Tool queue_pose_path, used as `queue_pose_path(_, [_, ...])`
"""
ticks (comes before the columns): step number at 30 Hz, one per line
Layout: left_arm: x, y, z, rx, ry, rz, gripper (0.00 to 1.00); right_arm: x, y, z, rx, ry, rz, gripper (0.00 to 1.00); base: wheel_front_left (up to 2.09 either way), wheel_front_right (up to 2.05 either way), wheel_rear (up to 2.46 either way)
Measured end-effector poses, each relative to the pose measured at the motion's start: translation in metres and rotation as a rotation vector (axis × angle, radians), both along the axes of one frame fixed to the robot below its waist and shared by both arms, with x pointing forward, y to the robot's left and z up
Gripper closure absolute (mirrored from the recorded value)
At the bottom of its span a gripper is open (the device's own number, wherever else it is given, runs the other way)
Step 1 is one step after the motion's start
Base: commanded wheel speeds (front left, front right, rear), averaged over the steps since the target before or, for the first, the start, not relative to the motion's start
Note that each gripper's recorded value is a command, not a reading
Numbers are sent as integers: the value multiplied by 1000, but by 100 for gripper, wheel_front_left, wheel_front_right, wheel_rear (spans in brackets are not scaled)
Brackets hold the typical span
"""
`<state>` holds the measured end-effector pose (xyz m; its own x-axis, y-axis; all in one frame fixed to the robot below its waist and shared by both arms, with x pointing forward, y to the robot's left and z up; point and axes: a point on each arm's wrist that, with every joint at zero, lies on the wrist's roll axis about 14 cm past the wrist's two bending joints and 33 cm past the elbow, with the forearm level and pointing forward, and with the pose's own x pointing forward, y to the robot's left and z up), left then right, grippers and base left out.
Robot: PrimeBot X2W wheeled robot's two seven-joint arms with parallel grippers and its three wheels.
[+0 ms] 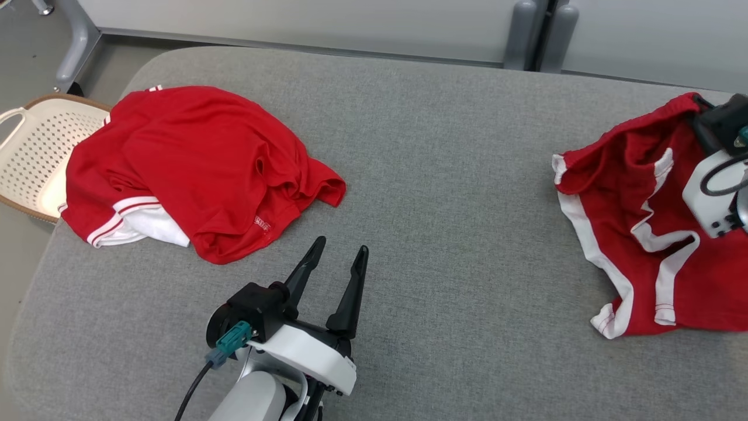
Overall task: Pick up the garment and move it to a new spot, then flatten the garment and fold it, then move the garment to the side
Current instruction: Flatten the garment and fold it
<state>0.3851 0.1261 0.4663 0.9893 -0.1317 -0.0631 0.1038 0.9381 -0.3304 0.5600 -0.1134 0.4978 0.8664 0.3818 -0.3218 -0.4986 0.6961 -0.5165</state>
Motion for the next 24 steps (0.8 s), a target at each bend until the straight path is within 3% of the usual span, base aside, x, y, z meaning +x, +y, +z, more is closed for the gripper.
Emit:
queue_pose_path(1, [2,-1,-3,1,8,-5,0,7,-1,-2,-97,19,48,100,0,0,0])
queue_pose_path(9, [4,6,-10,-15,38,18,0,45,5,11,-292,8,163,100,0,0,0])
queue_pose_path(10, [4,9,-10,-20,41,28,0,53,4,13,-306,8,159,84,0,0,0])
queue_pose_path(12, [1,12,-13,-23,55,43,0,68,0,15,-322,7,142,0,0,0,0])
queue_pose_path(18, [0,25,-18,-15,76,89,0,104,7,18,-281,-4,109,0,0,0,0])
queue_pose_path(21, [-1,28,-21,-12,85,98,0,105,7,2,-282,41,91,0,0,0,0])
queue_pose_path(24, [2,28,-18,-9,77,95,0,109,6,12,-215,18,74,0,0,0,0])
